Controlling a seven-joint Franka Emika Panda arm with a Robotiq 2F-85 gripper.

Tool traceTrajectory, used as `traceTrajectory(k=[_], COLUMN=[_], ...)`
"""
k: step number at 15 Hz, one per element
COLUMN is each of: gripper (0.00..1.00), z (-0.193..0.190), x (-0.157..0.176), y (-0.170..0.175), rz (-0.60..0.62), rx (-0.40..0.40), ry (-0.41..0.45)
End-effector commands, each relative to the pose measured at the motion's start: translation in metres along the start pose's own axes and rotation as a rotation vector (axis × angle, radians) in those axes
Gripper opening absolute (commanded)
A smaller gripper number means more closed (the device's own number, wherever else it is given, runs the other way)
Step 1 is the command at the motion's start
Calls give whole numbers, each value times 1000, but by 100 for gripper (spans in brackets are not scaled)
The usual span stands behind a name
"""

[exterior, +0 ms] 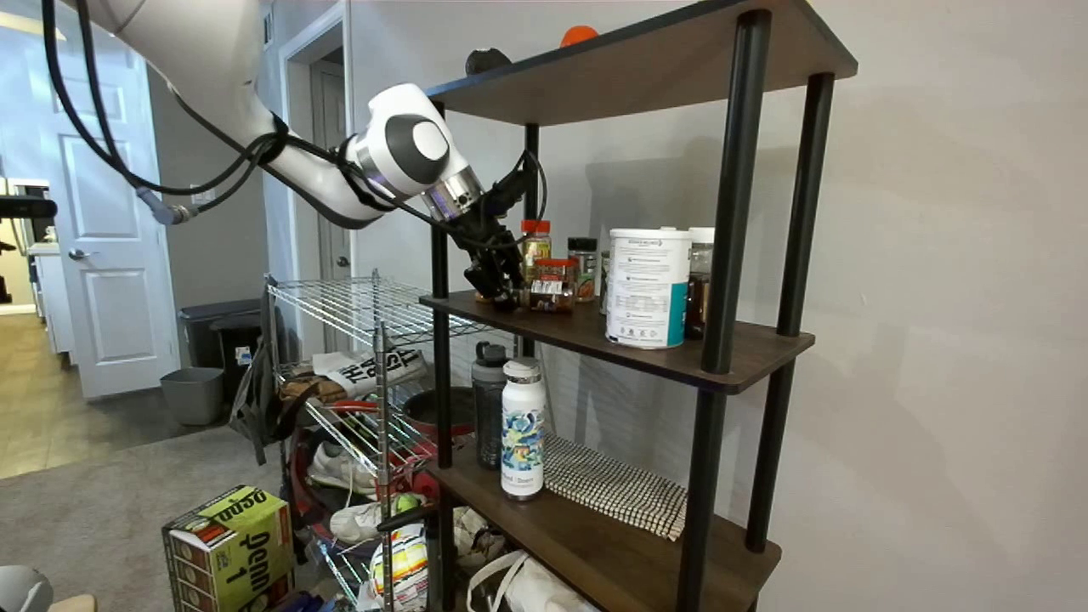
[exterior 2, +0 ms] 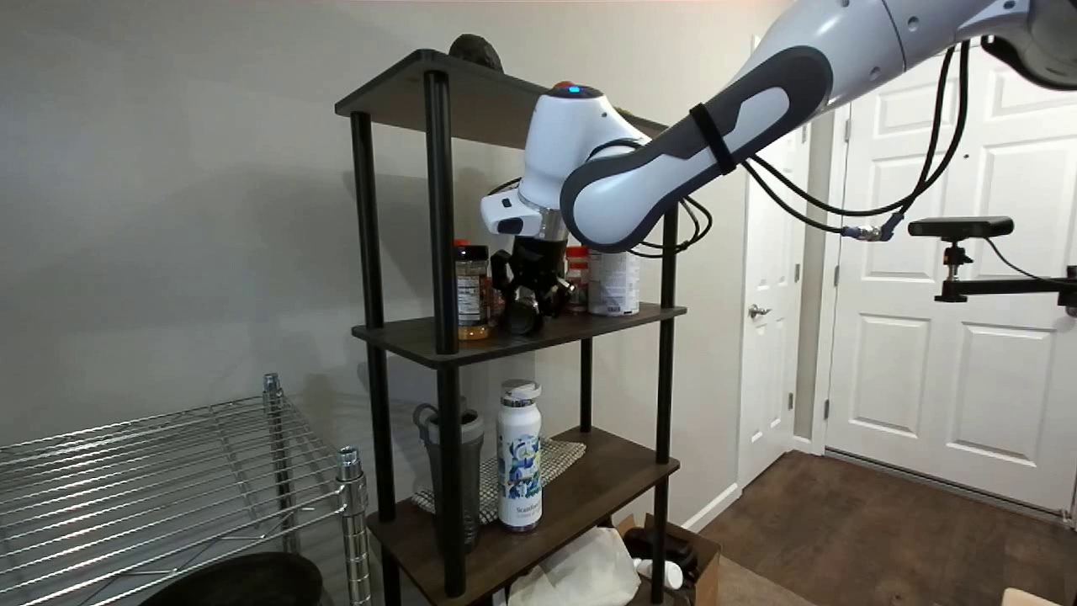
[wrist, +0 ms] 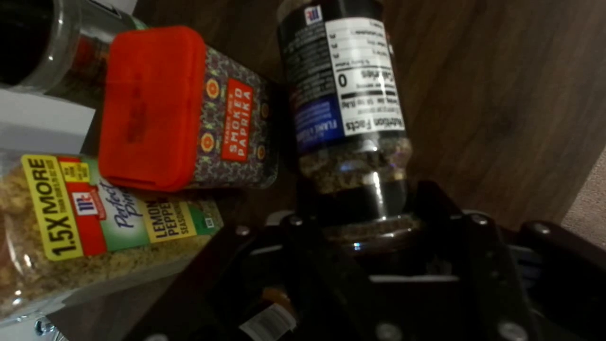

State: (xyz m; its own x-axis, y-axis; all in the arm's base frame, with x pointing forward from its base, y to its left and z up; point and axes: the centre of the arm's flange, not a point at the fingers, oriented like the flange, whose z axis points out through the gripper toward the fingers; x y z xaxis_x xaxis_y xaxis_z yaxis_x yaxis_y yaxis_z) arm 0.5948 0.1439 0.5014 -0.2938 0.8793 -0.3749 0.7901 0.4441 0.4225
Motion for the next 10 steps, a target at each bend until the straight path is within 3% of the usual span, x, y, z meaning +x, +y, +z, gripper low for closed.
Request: traceTrajectory(k=[1, 10], gripper=[31, 31], z=[-1, -14], x=[-5, -5], y=[4, 3], rz=[-13, 5], rx=[-8, -44], ry=[23, 16])
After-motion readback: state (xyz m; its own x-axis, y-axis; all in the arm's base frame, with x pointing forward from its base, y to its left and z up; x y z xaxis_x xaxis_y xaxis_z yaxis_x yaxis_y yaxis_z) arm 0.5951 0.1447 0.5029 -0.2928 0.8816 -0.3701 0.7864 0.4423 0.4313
